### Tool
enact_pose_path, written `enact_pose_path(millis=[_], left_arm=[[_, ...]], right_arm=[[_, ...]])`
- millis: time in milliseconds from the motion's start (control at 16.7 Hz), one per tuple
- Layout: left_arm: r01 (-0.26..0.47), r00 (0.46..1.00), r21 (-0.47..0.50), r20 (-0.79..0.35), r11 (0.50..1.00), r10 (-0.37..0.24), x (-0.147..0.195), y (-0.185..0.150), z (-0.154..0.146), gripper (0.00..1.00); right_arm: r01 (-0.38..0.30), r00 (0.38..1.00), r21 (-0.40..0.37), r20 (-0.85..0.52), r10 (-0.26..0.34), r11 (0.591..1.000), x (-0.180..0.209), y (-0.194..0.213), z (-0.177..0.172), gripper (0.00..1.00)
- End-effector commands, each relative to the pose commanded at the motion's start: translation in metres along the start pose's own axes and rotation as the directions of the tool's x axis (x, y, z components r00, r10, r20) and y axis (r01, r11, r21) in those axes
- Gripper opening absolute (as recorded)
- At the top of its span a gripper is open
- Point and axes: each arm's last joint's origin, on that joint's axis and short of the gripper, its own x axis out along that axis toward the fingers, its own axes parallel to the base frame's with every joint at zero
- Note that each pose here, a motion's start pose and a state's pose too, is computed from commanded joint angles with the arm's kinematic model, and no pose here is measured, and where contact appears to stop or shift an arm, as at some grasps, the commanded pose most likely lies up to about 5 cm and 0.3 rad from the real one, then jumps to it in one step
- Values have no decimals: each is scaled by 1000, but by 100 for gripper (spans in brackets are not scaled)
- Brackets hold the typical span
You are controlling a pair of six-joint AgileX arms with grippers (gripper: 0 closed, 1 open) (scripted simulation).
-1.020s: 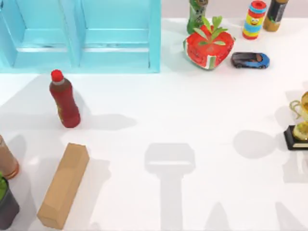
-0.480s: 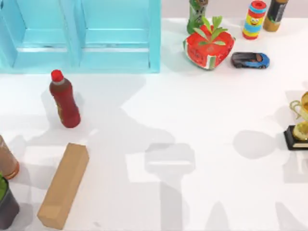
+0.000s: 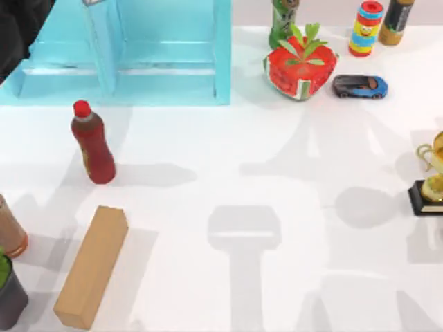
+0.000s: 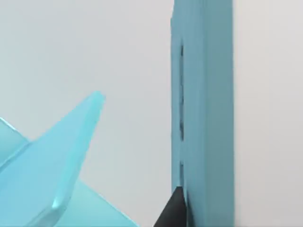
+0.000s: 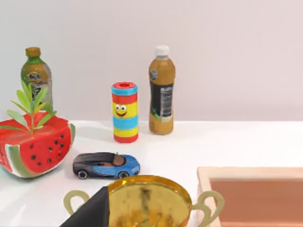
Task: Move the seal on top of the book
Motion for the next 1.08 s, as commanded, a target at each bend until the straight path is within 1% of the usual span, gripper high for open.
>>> enact_pose_path(millis=[120,240,360,540,660,780,900,1080], left_arm=[[-22,1000,-199,-26,980,17,-8,-22,-60,0],[-63,997,-362,-56,930,46,-27,-35,-120,0],[-105,994,-482,-81,870,75,-53,-40,-173,0],[-147,989,-595,-104,790,106,-96,-37,-236,0],[-160,987,-637,-111,754,115,-122,-31,-265,0],[-164,986,-661,-116,732,116,-144,-24,-285,0],[-165,986,-673,-121,721,113,-157,-20,-297,0],[-166,986,-675,-122,719,113,-160,-19,-299,0]], right_arm=[[0,1000,0,0,0,1000,0,0,0,100],[0,1000,0,0,0,1000,0,0,0,100],[0,1000,0,0,0,1000,0,0,0,100],[0,1000,0,0,0,1000,0,0,0,100],[0,1000,0,0,0,1000,0,0,0,100],[0,1000,0,0,0,1000,0,0,0,100],[0,1000,0,0,0,1000,0,0,0,100],[0,1000,0,0,0,1000,0,0,0,100]])
